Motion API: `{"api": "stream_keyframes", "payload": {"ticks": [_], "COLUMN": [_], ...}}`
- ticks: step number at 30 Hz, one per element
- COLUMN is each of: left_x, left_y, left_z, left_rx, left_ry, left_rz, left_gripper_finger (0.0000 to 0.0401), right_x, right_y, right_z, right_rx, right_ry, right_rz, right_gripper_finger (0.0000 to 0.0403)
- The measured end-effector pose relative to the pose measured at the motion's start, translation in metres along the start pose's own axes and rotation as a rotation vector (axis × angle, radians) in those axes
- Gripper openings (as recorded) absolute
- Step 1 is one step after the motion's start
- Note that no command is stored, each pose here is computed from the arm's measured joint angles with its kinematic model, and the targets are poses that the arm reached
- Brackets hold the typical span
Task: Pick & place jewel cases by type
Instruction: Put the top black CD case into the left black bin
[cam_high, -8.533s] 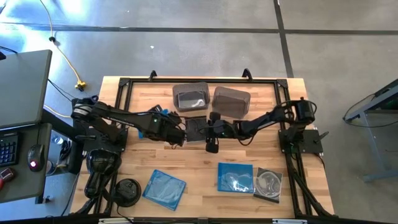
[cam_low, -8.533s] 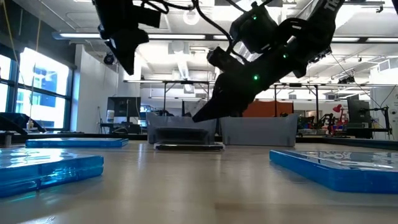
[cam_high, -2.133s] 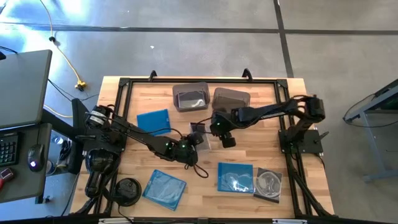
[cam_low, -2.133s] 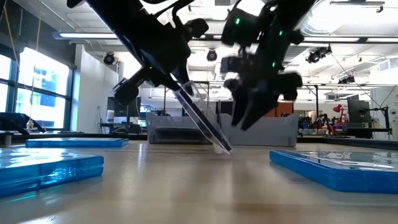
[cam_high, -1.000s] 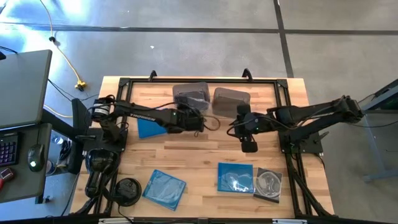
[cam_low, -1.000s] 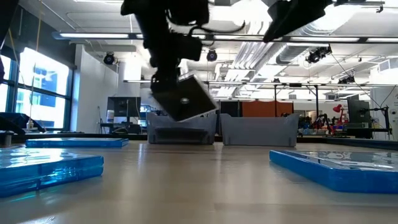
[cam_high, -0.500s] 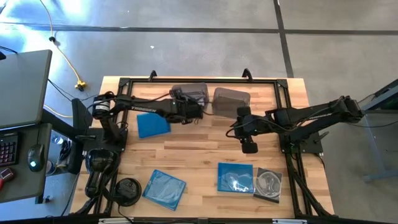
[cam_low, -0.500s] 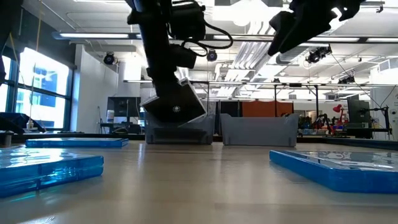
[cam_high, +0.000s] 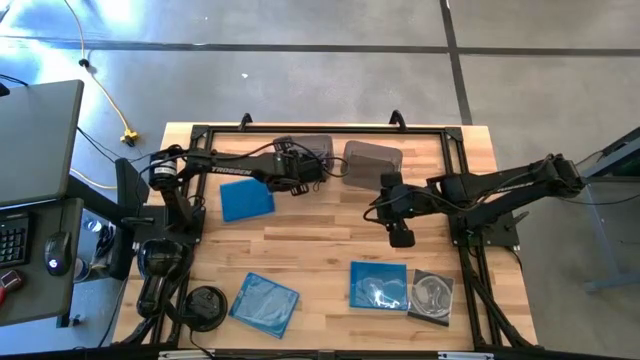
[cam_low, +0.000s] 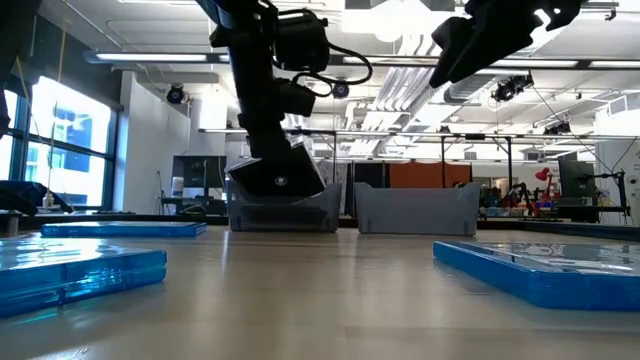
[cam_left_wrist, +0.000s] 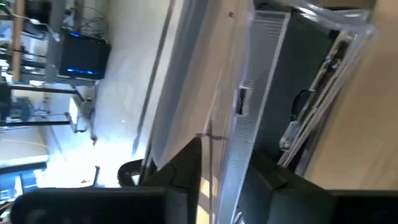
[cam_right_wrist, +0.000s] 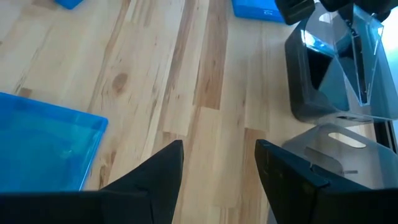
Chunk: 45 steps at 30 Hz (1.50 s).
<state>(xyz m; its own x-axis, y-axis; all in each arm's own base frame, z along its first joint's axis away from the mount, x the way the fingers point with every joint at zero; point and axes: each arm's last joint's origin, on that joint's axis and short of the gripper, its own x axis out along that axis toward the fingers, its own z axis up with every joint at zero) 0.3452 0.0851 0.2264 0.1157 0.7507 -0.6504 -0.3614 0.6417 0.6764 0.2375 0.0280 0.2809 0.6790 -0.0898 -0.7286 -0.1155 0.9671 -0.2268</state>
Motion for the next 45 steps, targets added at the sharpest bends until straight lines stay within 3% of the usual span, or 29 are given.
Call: {"api": "stream_keyframes", "payload": {"ticks": [5,8,13,21,28,38,40,45], "left_x": [-0.002,-0.009,-0.031,-0.031,-0.025,-0.036,-0.034,-0.027], "left_y": [-0.004,-0.010,-0.008,0.010,0.006,0.003,0.008,0.015], "left_z": [0.004,0.011,0.024,0.019,0.019,0.031,0.031,0.030], "left_rx": [-0.034,-0.084,-0.057,-0.018,0.009,-0.015,0.005,-0.075], "left_ry": [-0.037,-0.107,-0.160,-0.040,-0.032,-0.118,-0.112,-0.076], "left_rz": [-0.071,-0.097,-0.088,-0.092,-0.123,-0.306,-0.287,-0.396], "left_gripper_finger": [0.0118,0.0125,0.0126,0.0127,0.0127,0.0127,0.0127,0.0127], "right_x": [0.000,0.000,0.000,0.000,0.000,0.000,0.000,0.016], "right_y": [0.000,0.000,0.000,0.002,0.002,0.002,0.002,-0.008], "right_z": [0.000,0.000,0.000,0.000,0.000,0.002,0.004,0.018], "right_rx": [0.000,0.001,0.006,0.025,0.028,0.022,-0.004,-0.004], "right_ry": [-0.001,-0.001,-0.001,-0.008,-0.009,-0.022,-0.052,-0.131], "right_rz": [0.008,0.008,0.010,0.064,0.069,0.083,0.061,-0.103], "right_gripper_finger": [0.0197,0.0197,0.0197,0.0197,0.0197,0.0197,0.0197,0.0197]}}
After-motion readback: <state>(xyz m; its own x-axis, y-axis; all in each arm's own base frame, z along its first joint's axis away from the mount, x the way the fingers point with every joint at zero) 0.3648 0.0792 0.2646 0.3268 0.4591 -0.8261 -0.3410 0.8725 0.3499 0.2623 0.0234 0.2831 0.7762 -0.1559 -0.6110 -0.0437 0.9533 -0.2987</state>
